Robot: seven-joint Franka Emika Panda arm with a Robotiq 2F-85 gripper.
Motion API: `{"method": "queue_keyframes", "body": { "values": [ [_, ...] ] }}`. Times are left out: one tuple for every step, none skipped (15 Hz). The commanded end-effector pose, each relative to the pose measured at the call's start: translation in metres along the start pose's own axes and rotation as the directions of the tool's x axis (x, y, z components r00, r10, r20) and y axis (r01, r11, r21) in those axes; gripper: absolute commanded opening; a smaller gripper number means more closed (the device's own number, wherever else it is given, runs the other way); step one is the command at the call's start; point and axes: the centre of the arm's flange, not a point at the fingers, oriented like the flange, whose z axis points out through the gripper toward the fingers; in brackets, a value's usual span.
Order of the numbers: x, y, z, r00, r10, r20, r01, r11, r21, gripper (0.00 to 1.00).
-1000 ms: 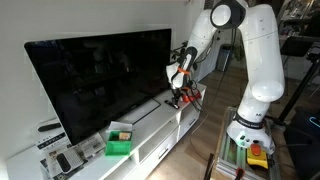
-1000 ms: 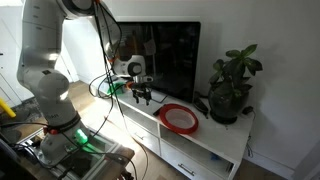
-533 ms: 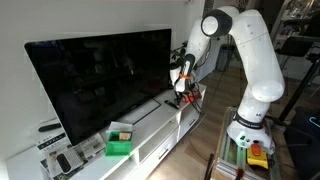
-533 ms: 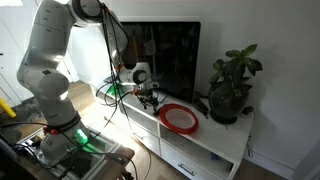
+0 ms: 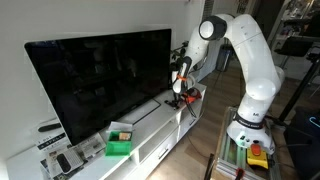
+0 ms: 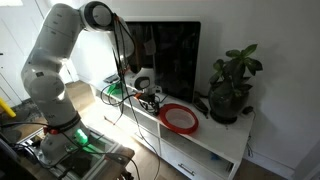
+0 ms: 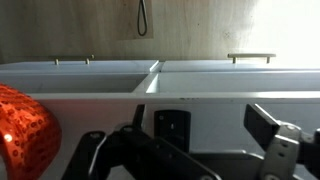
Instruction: Put the remote in the first shelf, from the right, on the TV stand
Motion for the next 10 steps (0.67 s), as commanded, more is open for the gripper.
{"method": "queue_keyframes", "body": {
  "values": [
    [0.012,0.017,0.008,0.998,0.02,-0.057,-0.019,1.0,0.017,1.0],
    [0.014,0.02,0.009,0.997,0.023,-0.076,-0.022,1.0,0.015,1.0],
    [0.017,0.022,0.01,0.996,0.027,-0.087,-0.026,1.0,0.011,1.0],
    [0.019,0.022,0.011,0.995,0.027,-0.098,-0.025,1.0,0.014,1.0],
    [0.021,0.022,0.013,0.995,0.029,-0.1,-0.028,1.0,0.014,1.0],
    [0.023,0.022,0.015,0.995,0.034,-0.096,-0.033,0.999,0.012,1.0],
    [0.025,0.022,0.018,0.995,0.034,-0.092,-0.033,0.999,0.01,0.95],
    [0.026,0.022,0.019,0.995,0.035,-0.089,-0.035,0.999,0.011,0.74],
    [0.028,0.022,0.021,0.996,0.033,-0.088,-0.033,0.999,0.008,0.71],
    [0.028,0.022,0.022,0.996,0.031,-0.087,-0.031,0.999,0.007,0.69]
  ]
}}
